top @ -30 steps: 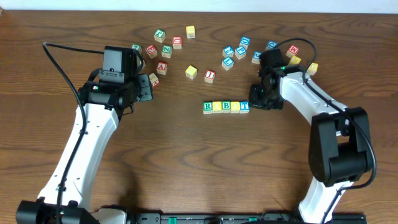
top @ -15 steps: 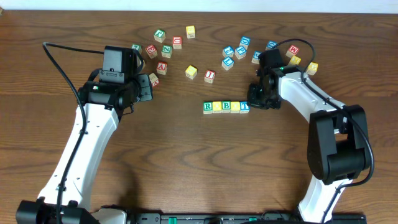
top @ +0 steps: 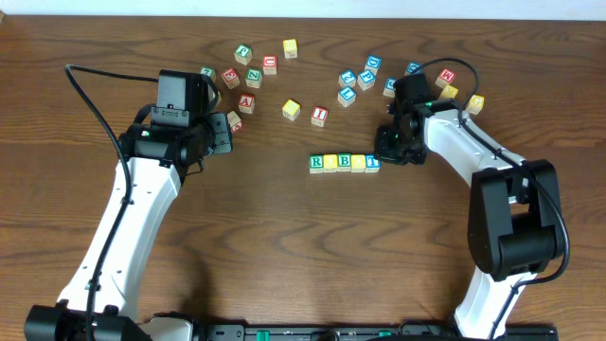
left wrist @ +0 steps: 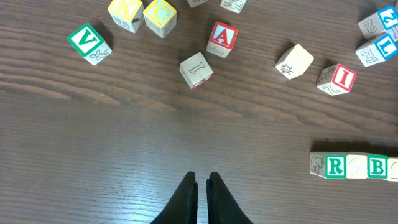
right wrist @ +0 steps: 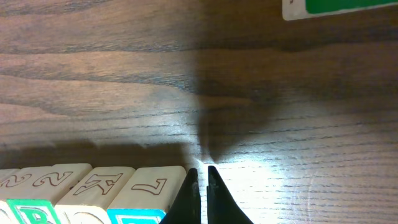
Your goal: Spell out ROBOT
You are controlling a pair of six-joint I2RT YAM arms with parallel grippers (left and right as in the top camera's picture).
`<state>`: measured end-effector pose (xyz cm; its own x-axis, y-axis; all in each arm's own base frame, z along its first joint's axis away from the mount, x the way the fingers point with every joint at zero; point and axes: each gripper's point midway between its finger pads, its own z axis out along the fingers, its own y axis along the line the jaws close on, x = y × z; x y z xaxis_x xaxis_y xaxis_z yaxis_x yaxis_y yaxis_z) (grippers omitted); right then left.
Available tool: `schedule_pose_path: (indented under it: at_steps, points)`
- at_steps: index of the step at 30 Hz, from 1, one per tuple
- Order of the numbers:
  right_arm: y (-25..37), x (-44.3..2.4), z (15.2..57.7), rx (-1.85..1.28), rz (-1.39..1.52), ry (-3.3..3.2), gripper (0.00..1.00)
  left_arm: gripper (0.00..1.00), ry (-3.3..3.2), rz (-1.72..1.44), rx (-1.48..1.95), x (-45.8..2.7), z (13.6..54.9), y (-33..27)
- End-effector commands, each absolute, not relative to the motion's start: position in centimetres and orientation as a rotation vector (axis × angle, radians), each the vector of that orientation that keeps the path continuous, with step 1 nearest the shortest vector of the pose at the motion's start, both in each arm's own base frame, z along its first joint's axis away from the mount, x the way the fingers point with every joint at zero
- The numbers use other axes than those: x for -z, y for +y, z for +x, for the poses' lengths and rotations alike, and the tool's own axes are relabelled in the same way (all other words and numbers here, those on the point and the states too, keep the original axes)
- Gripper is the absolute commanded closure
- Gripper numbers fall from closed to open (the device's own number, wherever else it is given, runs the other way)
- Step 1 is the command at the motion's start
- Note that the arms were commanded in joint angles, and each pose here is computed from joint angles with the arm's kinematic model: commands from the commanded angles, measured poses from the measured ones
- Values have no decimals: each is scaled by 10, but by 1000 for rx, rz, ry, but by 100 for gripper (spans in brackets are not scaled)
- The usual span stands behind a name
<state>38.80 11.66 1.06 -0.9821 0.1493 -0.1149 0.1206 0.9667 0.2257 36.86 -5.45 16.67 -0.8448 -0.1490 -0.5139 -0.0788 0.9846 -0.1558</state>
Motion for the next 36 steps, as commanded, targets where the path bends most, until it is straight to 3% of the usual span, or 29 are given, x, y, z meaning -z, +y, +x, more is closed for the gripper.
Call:
schedule_pose_path:
  at_steps: [1, 27, 36]
  points:
    - [121, -9, 386, -351, 171, 2992, 99, 91, 2545, -143, 154, -179, 372, -51]
    - [132, -11, 389, -364, 73, 2970, 99, 92, 2545, -142, 154, -179, 372, -51]
    - [120, -45, 402, -362, 82, 2901, 97, 92, 2539, -136, 152, -181, 372, -51]
